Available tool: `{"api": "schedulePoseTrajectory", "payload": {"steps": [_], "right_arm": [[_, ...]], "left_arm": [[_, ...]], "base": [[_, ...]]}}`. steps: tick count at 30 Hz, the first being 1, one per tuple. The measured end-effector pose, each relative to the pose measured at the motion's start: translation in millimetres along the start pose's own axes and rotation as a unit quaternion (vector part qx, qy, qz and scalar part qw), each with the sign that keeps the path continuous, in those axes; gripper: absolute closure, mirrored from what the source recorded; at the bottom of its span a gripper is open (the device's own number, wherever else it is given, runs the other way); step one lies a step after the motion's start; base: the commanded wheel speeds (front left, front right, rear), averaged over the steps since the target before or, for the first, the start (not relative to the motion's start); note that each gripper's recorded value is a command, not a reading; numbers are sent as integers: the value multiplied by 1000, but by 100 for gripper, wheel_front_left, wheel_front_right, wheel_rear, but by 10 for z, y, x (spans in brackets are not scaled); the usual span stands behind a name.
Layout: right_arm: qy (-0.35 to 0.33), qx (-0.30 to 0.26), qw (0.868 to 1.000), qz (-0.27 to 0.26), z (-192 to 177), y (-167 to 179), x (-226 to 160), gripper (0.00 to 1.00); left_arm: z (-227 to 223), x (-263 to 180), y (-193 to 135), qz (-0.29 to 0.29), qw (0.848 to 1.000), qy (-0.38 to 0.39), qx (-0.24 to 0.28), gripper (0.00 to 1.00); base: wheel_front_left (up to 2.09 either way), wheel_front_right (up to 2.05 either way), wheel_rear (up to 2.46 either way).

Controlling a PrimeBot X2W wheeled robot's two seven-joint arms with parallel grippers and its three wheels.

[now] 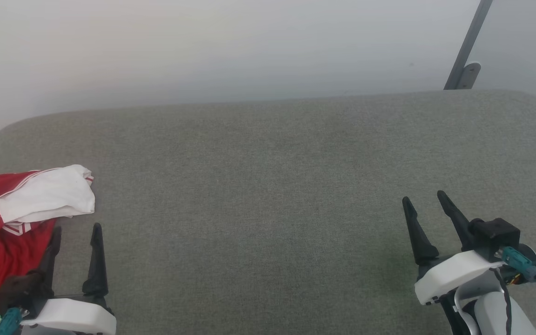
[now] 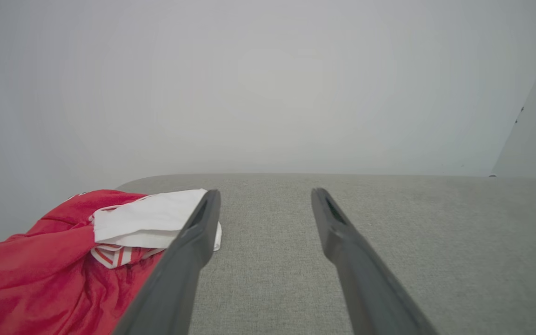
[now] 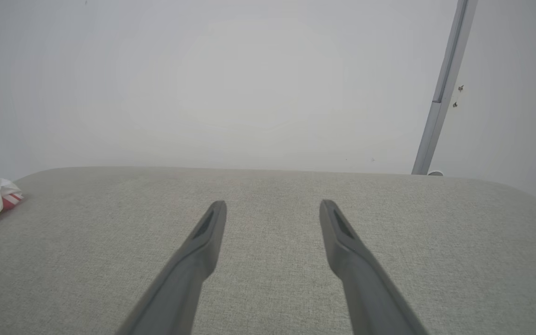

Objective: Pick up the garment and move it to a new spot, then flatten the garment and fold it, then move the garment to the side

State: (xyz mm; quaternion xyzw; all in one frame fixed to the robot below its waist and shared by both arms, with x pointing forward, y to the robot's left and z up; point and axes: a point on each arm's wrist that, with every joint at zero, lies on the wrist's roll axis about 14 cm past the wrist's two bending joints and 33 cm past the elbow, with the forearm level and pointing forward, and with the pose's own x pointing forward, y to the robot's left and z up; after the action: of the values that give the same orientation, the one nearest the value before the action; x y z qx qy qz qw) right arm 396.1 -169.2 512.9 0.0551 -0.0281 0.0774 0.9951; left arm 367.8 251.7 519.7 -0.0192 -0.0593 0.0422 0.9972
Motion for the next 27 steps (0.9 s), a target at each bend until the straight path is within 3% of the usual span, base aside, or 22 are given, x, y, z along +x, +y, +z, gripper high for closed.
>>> {"api": "schedulePoseTrajectory", "payload": {"steps": [16,27], "right_arm": [[-6,-2,1000,0,45,7,11,0],[7,-4,996,86,6,548,181,0]], "left_arm": [[68,-50,124,18,1000,-10,0,0],[188,-345,621,93,995,-24,0,0]], "base": [[0,0,0],[0,0,0]]}}
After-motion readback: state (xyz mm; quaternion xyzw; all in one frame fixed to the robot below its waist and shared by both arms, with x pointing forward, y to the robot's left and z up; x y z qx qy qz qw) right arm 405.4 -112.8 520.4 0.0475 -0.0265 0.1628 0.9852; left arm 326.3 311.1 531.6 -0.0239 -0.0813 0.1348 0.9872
